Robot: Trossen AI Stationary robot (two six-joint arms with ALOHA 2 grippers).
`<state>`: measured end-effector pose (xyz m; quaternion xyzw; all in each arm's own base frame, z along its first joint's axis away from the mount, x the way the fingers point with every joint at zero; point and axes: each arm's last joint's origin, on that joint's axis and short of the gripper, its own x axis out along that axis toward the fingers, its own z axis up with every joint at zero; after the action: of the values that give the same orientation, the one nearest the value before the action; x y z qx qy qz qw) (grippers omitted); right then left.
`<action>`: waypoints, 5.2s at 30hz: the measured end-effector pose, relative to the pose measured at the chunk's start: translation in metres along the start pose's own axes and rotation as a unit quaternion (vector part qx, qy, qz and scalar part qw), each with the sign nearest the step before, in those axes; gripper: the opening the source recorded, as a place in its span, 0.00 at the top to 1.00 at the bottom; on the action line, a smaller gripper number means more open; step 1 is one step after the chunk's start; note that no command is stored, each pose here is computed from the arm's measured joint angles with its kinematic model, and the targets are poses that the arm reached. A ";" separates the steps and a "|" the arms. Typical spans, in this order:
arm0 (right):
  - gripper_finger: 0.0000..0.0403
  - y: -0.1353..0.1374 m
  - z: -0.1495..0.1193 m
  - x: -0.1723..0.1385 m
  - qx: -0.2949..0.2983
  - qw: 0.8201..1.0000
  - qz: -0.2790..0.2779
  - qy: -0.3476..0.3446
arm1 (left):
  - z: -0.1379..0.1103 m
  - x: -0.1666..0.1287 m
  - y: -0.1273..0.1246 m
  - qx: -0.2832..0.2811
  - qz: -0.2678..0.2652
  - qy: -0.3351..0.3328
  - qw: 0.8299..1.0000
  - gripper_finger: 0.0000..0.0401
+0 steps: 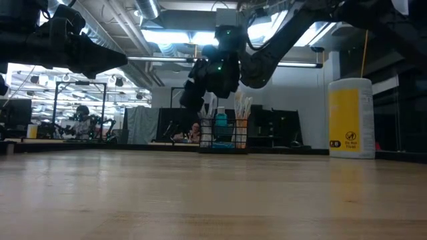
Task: Pick & Place toothbrushing station
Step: Return to Home Position
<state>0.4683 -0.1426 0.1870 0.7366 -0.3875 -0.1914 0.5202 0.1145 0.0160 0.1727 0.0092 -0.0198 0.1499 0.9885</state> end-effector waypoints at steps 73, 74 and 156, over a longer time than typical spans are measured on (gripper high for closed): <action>0.63 0.131 0.110 -0.319 -0.703 0.553 0.167 0.415 | 0.000 0.000 0.000 0.000 0.000 0.000 1.000 0.75; 0.63 0.124 0.114 -0.320 -0.705 0.550 0.165 0.416 | 0.000 0.000 0.000 0.000 0.000 0.000 1.000 0.75; 0.63 0.099 0.170 -0.349 -0.646 0.611 0.160 0.429 | 0.000 0.000 0.000 0.000 0.000 0.000 1.000 0.75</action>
<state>0.0964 0.0059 0.1699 0.1344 -0.0084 0.0321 0.9904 0.1145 0.0160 0.1728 0.0092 -0.0199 0.1499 0.9885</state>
